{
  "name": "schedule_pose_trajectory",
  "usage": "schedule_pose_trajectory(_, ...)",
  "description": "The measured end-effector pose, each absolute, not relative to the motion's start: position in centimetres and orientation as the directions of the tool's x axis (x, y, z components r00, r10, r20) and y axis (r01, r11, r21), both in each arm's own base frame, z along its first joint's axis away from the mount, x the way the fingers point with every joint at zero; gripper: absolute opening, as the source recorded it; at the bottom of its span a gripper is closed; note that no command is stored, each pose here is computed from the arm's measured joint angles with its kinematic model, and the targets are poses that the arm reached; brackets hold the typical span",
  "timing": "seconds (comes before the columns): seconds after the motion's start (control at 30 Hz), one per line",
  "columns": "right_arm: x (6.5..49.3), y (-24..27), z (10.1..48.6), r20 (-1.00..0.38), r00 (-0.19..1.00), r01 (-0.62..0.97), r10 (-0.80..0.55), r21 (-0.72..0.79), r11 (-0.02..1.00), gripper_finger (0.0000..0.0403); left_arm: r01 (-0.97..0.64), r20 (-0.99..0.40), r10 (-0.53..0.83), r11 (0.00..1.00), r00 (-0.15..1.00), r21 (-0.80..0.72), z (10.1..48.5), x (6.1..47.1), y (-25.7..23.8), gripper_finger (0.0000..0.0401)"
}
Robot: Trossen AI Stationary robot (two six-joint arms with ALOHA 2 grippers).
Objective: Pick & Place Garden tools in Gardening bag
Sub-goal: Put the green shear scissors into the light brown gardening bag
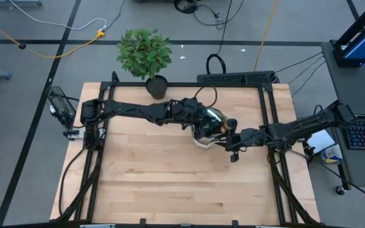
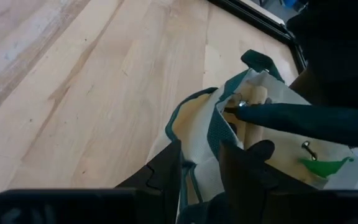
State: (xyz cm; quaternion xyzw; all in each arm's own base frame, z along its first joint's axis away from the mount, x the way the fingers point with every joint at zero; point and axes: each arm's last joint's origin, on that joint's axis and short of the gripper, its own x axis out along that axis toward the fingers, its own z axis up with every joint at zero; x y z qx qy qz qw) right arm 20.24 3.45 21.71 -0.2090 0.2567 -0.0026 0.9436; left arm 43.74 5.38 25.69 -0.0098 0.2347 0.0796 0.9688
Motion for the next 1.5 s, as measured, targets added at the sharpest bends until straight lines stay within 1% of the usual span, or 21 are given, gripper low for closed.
schedule_pose_trajectory(0.23, 20.2, 3.4, 21.7, -0.483, 0.868, -0.102, -0.112, -0.396, 0.913, 0.0100, -0.095, -0.487, 0.143, 0.988, 0.862, 0.123, 23.9, 44.4, 5.3, 0.0085)
schedule_pose_trajectory(0.33, 20.2, 3.4, 21.7, -0.483, 0.868, -0.107, -0.112, -0.403, 0.909, 0.0100, -0.094, -0.504, 0.152, 0.986, 0.850, 0.140, 23.0, 44.7, 5.4, 0.0086)
schedule_pose_trajectory(0.6, 20.2, 3.4, 21.7, -0.482, 0.868, -0.130, -0.117, -0.449, 0.884, 0.0100, -0.075, -0.510, 0.151, 0.983, 0.847, 0.166, 23.2, 44.6, 5.3, 0.0087)
schedule_pose_trajectory(0.67, 20.3, 3.3, 21.8, -0.466, 0.870, -0.096, -0.162, -0.482, 0.871, 0.0100, -0.075, -0.514, 0.151, 0.983, 0.845, 0.166, 23.1, 44.6, 5.3, 0.0088)
schedule_pose_trajectory(0.73, 20.4, 3.1, 22.1, -0.427, 0.875, -0.029, -0.226, -0.514, 0.858, 0.0100, -0.079, -0.527, 0.150, 0.985, 0.836, 0.156, 23.0, 44.5, 5.3, 0.0088)
schedule_pose_trajectory(0.83, 20.6, 2.9, 22.6, -0.368, 0.875, 0.050, -0.314, -0.577, 0.815, 0.0103, -0.083, -0.543, 0.152, 0.985, 0.826, 0.150, 22.8, 44.4, 5.5, 0.0088)
schedule_pose_trajectory(0.93, 20.7, 2.7, 22.9, -0.342, 0.883, 0.046, -0.322, -0.619, 0.784, 0.0116, -0.082, -0.546, 0.152, 0.985, 0.824, 0.150, 22.8, 44.4, 5.5, 0.0088)
schedule_pose_trajectory(1.03, 20.9, 2.2, 23.0, -0.345, 0.895, 0.018, -0.284, -0.606, 0.795, 0.0138, -0.078, -0.540, 0.152, 0.984, 0.828, 0.158, 22.9, 44.4, 5.5, 0.0088)
schedule_pose_trajectory(1.1, 20.9, 1.6, 22.9, -0.345, 0.883, 0.058, -0.318, -0.593, 0.803, 0.0150, -0.064, -0.532, 0.142, 0.985, 0.835, 0.162, 22.9, 44.4, 5.6, 0.0088)
schedule_pose_trajectory(1.17, 20.9, 0.8, 22.9, -0.341, 0.863, 0.114, -0.372, -0.586, 0.803, 0.0153, -0.055, -0.527, 0.133, 0.985, 0.839, 0.161, 23.0, 44.5, 5.6, 0.0088)
schedule_pose_trajectory(1.23, 21.0, 0.1, 22.9, -0.344, 0.856, 0.130, -0.385, -0.579, 0.805, 0.0146, -0.053, -0.516, 0.130, 0.986, 0.847, 0.161, 23.1, 44.6, 5.5, 0.0088)
schedule_pose_trajectory(1.3, 21.1, -0.4, 22.9, -0.354, 0.862, 0.112, -0.362, -0.563, 0.819, 0.0129, -0.050, -0.509, 0.128, 0.985, 0.851, 0.164, 23.1, 44.6, 5.3, 0.0088)
schedule_pose_trajectory(1.4, 21.2, -0.9, 22.6, -0.378, 0.871, 0.070, -0.314, -0.537, 0.840, 0.0091, -0.046, -0.511, 0.126, 0.985, 0.850, 0.165, 23.1, 44.6, 5.3, 0.0088)
schedule_pose_trajectory(1.5, 21.4, -1.4, 22.3, -0.396, 0.864, 0.063, -0.312, -0.528, 0.847, 0.0049, -0.042, -0.509, 0.125, 0.984, 0.851, 0.172, 23.1, 44.6, 5.3, 0.0088)
